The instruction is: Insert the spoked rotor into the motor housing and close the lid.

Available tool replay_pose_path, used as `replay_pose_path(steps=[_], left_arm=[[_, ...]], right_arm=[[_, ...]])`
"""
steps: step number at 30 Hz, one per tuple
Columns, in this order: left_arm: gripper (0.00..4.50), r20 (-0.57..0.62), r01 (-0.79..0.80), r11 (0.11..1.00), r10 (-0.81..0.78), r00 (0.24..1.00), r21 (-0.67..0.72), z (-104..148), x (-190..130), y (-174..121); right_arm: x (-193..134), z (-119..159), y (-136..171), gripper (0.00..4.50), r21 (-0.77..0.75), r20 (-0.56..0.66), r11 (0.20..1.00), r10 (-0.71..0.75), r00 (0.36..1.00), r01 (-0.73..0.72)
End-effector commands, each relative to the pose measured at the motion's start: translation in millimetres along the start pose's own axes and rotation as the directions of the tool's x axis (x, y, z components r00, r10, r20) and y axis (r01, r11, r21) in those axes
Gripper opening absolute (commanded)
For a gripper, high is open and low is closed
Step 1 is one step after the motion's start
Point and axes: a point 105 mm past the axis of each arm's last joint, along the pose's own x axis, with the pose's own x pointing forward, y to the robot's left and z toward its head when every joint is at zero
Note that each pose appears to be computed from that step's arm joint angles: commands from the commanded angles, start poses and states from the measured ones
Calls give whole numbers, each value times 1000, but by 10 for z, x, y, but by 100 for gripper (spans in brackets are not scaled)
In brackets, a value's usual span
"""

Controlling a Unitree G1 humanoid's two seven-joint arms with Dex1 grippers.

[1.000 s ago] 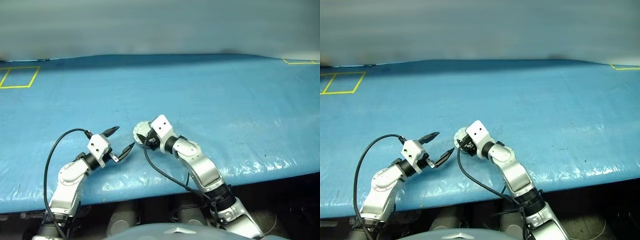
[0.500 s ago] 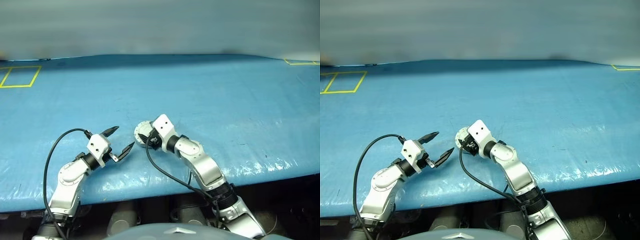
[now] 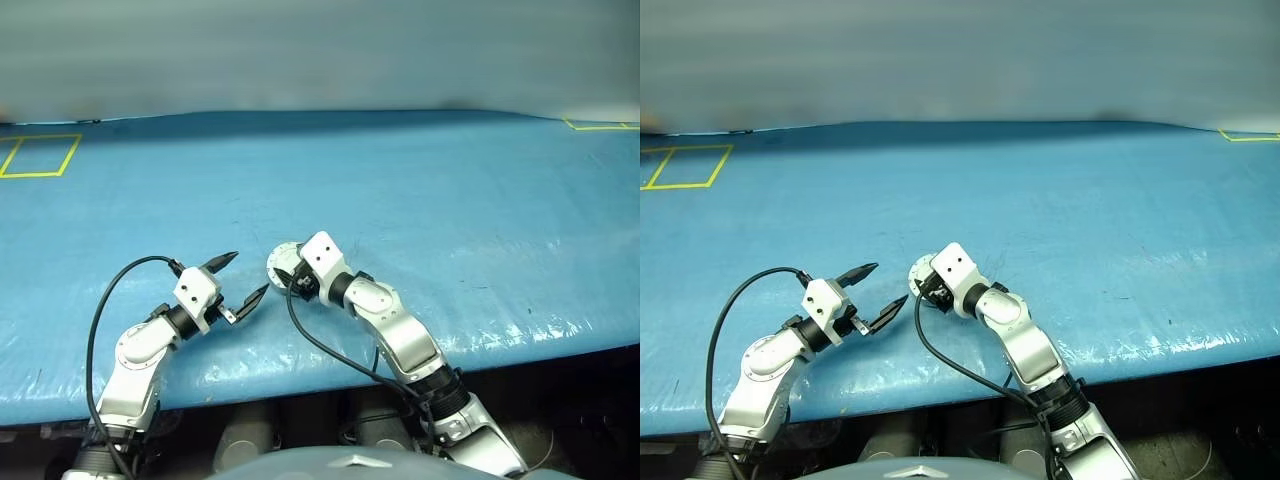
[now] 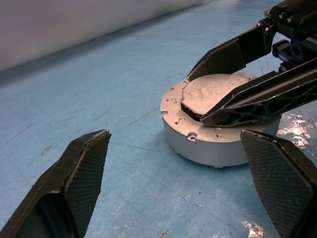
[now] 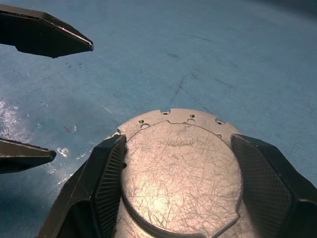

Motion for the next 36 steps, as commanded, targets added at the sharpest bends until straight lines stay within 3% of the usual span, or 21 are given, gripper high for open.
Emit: replay_pose_path(steps=[1,5,9,18,19,36], left_arm=[[450,35,-5,1000,5,999,-15,99,35,1],[450,69,-2,996,8,998,-93,153,110,-9],[324,111,3,986,16,994,-169,199,200,2],[21,61,25,993,-18,998,-112,130,345,-18],[3,49,27,994,-22,999,-103,109,349,-20],[3,-49,102,988,-109,993,-113,-39,401,-187]], right_arm=[[-3,-221,27,305,-1,-92,1000,8,996,-8],[-10,-219,21,305,3,-91,1000,6,996,-5],[-16,-214,12,305,3,-89,1000,2,996,-2],[-38,-200,-12,305,3,-84,1000,-16,996,17],[-43,-198,-16,305,5,-83,1000,-18,996,19],[-72,-143,-17,305,11,-65,1000,-24,998,25]])
